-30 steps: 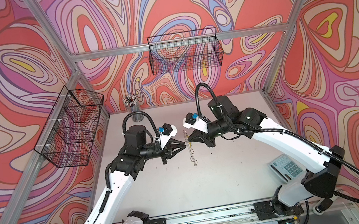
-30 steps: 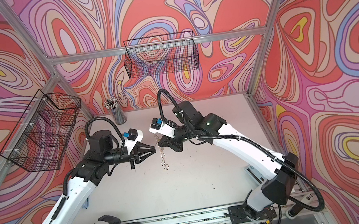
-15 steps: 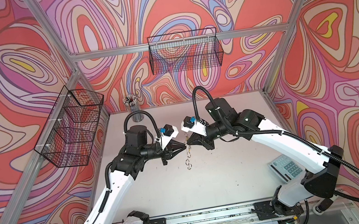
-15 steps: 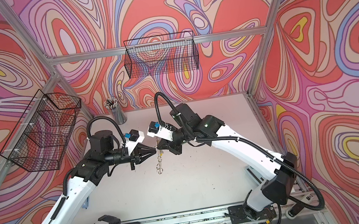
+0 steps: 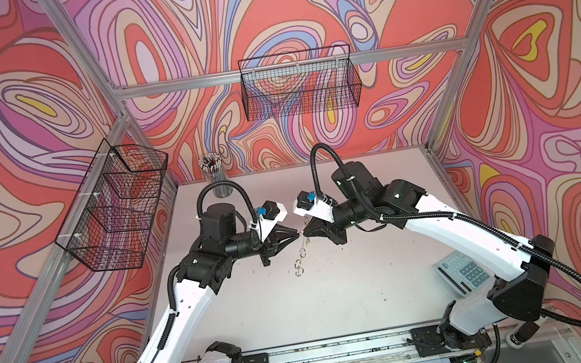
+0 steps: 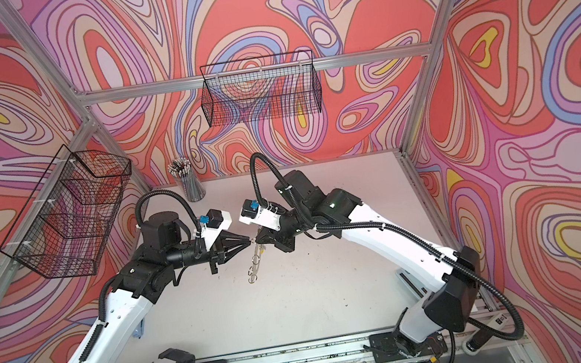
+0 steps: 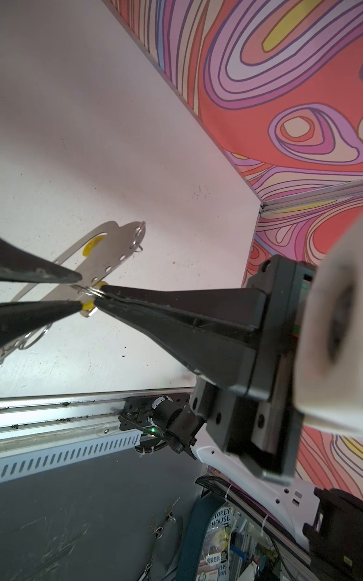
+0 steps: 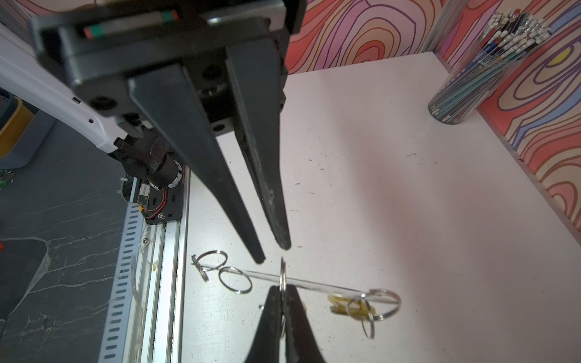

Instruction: Put the keys on the keyring

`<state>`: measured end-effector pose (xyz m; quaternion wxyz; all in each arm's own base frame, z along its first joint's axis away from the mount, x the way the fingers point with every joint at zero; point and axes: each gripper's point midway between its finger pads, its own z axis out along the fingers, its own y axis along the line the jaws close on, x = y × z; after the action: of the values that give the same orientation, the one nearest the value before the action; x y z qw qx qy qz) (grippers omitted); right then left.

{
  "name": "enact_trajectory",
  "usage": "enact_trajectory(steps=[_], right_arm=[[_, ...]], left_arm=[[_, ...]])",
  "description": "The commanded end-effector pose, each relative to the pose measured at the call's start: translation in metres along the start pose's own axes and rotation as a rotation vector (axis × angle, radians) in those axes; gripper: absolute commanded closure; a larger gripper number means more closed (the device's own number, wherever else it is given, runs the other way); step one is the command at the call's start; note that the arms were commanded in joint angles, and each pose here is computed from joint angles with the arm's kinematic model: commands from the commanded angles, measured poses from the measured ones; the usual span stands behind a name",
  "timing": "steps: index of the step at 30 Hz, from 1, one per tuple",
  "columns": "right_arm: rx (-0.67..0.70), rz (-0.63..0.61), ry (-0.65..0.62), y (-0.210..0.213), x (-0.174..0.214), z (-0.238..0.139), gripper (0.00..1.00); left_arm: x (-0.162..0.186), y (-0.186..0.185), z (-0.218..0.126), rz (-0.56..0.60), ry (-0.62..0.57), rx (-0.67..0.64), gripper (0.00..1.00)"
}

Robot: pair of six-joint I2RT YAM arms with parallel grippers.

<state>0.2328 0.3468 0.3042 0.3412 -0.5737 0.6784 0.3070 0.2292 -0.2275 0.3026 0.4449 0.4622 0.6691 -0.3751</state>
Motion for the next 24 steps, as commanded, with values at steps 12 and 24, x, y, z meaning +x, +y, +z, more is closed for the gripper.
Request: enact_trajectory(steps=[12, 24], right_arm=[[-0.045, -0.049, -0.046, 0.017, -0.016, -0.006, 1.0], [-0.065, -0.059, -0.05, 0.021, -0.014, -0.006, 1.0]], left_arm=[[-0.006, -0.009, 0.001, 0.016, -0.01, 0.061, 0.91], [-0.009, -0.024, -0.001, 0.051, -0.042, 0.133, 0.91]])
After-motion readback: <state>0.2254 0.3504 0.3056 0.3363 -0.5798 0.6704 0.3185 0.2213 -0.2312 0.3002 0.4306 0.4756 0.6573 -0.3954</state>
